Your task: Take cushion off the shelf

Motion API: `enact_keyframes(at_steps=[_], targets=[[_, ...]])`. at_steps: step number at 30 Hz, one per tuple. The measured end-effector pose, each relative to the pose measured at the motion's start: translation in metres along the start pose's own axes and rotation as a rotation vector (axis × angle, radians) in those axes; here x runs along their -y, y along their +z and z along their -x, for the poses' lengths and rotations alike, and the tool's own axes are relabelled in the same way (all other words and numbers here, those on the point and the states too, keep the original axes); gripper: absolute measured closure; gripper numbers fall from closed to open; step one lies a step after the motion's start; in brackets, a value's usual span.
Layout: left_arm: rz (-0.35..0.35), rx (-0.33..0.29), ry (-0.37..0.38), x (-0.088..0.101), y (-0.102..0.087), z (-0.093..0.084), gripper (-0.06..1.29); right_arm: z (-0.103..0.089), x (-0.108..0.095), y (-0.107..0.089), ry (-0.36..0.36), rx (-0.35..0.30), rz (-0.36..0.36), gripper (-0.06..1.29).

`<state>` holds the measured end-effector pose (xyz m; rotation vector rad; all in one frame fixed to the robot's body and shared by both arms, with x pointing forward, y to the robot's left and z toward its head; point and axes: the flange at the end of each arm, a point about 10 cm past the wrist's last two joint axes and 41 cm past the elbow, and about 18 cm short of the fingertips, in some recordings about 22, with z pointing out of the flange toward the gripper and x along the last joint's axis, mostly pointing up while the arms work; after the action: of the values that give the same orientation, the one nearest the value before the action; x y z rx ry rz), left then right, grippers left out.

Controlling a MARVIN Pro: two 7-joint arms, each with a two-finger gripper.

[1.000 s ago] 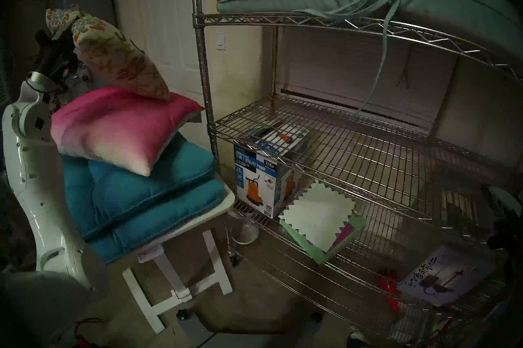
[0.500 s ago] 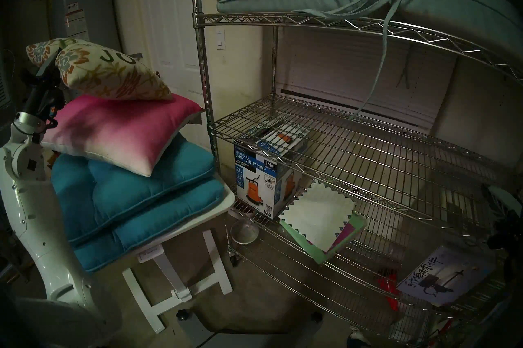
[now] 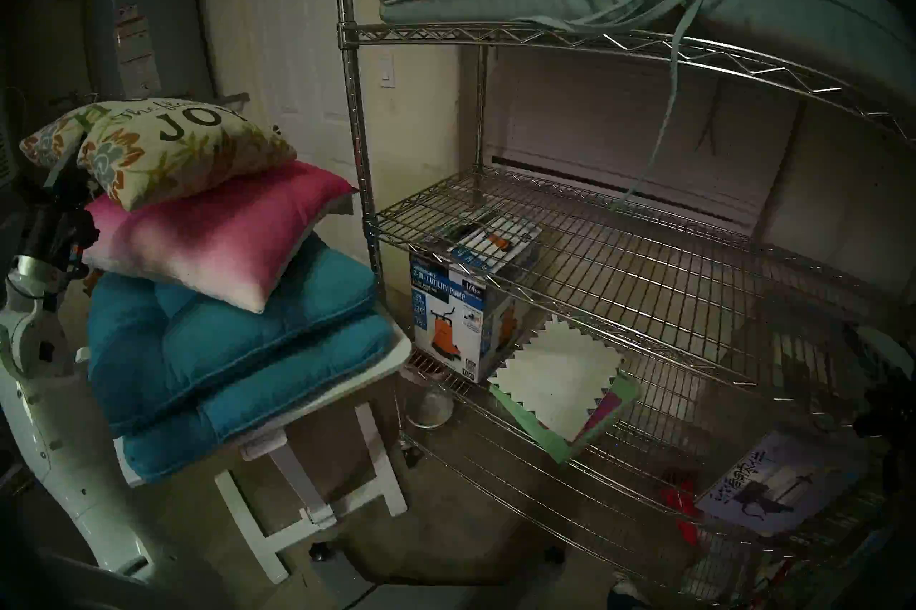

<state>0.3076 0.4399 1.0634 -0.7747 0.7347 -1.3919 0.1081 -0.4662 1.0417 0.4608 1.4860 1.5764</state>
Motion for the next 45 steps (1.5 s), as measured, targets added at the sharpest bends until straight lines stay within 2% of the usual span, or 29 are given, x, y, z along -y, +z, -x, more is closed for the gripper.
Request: enact_keyframes(at_steps=[11, 21, 39, 41, 42, 45], targets=[[0.063, 0.090, -0.065, -0.003, -0.033, 0.009, 1.18, 0.000, 0.000, 0.000, 0.000, -0.001, -0.002, 1.25], [0.103, 0.130, -0.103, -0.006, -0.051, 0.013, 1.18, 0.000, 0.000, 0.000, -0.001, -0.001, -0.004, 1.25], [0.140, 0.158, -0.148, -0.005, -0.060, 0.010, 1.18, 0.000, 0.001, 0.000, -0.002, -0.002, -0.006, 1.25], [0.139, 0.159, -0.149, -0.005, -0.060, 0.010, 1.16, 0.000, 0.001, 0.000, -0.002, -0.002, -0.006, 1.25], [0.137, 0.160, -0.149, -0.004, -0.060, 0.010, 1.03, 0.000, 0.001, 0.000, -0.002, -0.002, -0.006, 1.25], [0.132, 0.162, -0.150, -0.003, -0.059, 0.010, 0.92, 0.000, 0.001, 0.000, -0.002, -0.003, -0.006, 1.25]])
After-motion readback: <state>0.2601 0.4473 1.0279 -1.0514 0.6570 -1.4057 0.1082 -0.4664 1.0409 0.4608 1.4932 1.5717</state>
